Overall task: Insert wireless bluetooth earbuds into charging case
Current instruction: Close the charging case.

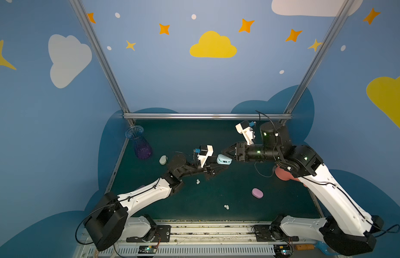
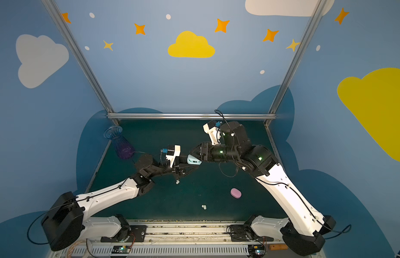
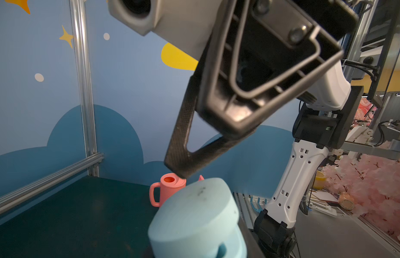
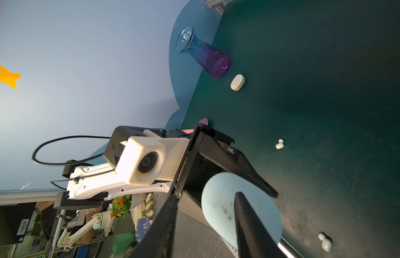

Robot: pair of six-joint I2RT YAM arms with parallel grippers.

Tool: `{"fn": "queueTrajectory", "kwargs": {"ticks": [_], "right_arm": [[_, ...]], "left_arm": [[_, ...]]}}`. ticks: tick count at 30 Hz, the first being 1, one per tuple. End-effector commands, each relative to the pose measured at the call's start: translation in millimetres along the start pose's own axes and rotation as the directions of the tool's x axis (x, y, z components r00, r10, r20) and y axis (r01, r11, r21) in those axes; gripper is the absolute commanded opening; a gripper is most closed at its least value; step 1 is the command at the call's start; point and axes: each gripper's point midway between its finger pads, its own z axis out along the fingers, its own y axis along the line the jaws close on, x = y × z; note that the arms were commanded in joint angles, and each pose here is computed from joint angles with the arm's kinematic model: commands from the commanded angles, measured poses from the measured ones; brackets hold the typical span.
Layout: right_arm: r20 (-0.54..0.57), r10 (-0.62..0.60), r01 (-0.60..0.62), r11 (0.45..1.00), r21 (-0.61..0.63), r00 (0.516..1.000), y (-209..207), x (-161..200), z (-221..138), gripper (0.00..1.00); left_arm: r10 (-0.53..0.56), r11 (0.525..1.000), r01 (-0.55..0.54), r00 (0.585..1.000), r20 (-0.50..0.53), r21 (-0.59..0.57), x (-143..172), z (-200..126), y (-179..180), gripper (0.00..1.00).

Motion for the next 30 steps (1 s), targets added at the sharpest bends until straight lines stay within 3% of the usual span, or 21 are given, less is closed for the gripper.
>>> {"fn": "queueTrajectory", "kwargs": {"ticks": [1, 13, 19, 25, 30], "right_arm": [[-0.026, 0.023, -0.023, 1.0, 0.018, 0.999, -5.0, 10.0, 1.4, 0.41], [-0.119, 0.016, 0.001, 0.989, 0.145, 0.993, -19.4, 24.7, 9.5, 0.41], [-0.063, 0.013, 0.008, 0.946, 0.325, 0.998, -42.5, 15.8, -10.1, 0.56], [-0.122, 0.065, -0.025, 0.95, 0.31, 0.99, -44.0, 23.1, 5.9, 0.66], [-0.176, 0.114, -0.051, 0.944, 0.327, 0.978, -51.8, 31.4, 20.4, 0.72]], "left_arm": [[0.03, 1.0, -0.03, 0.999, 0.021, -0.001, -9.2, -2.2, -3.1, 0.16], [0.034, 0.999, -0.033, 0.999, 0.017, -0.008, -10.3, -2.7, -2.7, 0.16], [0.029, 0.999, -0.029, 0.999, -0.034, -0.022, 3.8, -0.8, 3.1, 0.16], [0.041, 0.998, -0.046, 0.992, -0.123, -0.045, 25.3, -0.3, 11.1, 0.18], [0.04, 0.998, -0.047, 0.99, -0.138, -0.048, 33.1, -0.5, 13.0, 0.18]]}}
